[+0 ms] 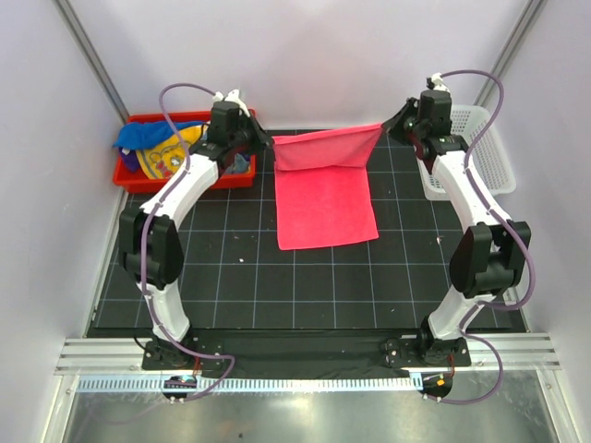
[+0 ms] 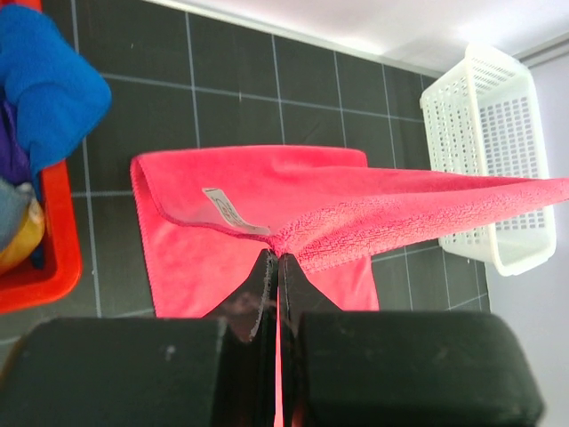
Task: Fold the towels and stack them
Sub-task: Fold the towel
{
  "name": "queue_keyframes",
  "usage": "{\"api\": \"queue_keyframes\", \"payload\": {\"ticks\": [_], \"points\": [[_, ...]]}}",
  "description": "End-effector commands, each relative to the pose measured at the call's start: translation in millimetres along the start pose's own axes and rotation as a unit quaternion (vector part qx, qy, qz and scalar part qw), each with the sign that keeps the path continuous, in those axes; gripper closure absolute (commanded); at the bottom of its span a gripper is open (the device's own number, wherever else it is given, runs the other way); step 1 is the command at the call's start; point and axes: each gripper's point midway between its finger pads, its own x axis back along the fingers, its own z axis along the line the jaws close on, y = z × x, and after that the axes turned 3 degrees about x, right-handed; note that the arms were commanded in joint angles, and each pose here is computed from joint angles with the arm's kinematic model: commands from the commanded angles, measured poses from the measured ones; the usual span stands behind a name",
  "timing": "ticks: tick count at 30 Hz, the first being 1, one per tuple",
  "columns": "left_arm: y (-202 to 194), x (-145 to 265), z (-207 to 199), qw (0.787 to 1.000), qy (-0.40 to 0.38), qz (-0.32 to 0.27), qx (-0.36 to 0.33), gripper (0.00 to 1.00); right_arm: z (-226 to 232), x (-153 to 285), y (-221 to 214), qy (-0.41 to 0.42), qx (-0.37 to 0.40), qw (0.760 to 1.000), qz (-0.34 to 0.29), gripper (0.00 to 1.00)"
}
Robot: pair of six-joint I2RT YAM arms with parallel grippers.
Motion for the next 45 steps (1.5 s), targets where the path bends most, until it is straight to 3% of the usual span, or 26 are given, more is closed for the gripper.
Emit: {"api": "queue_keyframes", "payload": {"ticks": [1,24,45], "points": [[31.3,25.5,6.6,0.999,0.016,-0.05,-0.005,1.0,-4.4,21.3,36.3,-0.01,-0.002,0.998,-0.063,0.99],[-13.6,42.4,10.9,1.0,0.013,-0.023,0.002,1.0,-20.3,39.6,5.2,-0.02,-0.01,0.999,-0.045,0.99],[-76.9,52.3,20.4,0.999,0.025,0.033,0.003,1.0,-48.2,49.8,-65.3,-0.046,-0.031,0.997,0.048,0.99]]}}
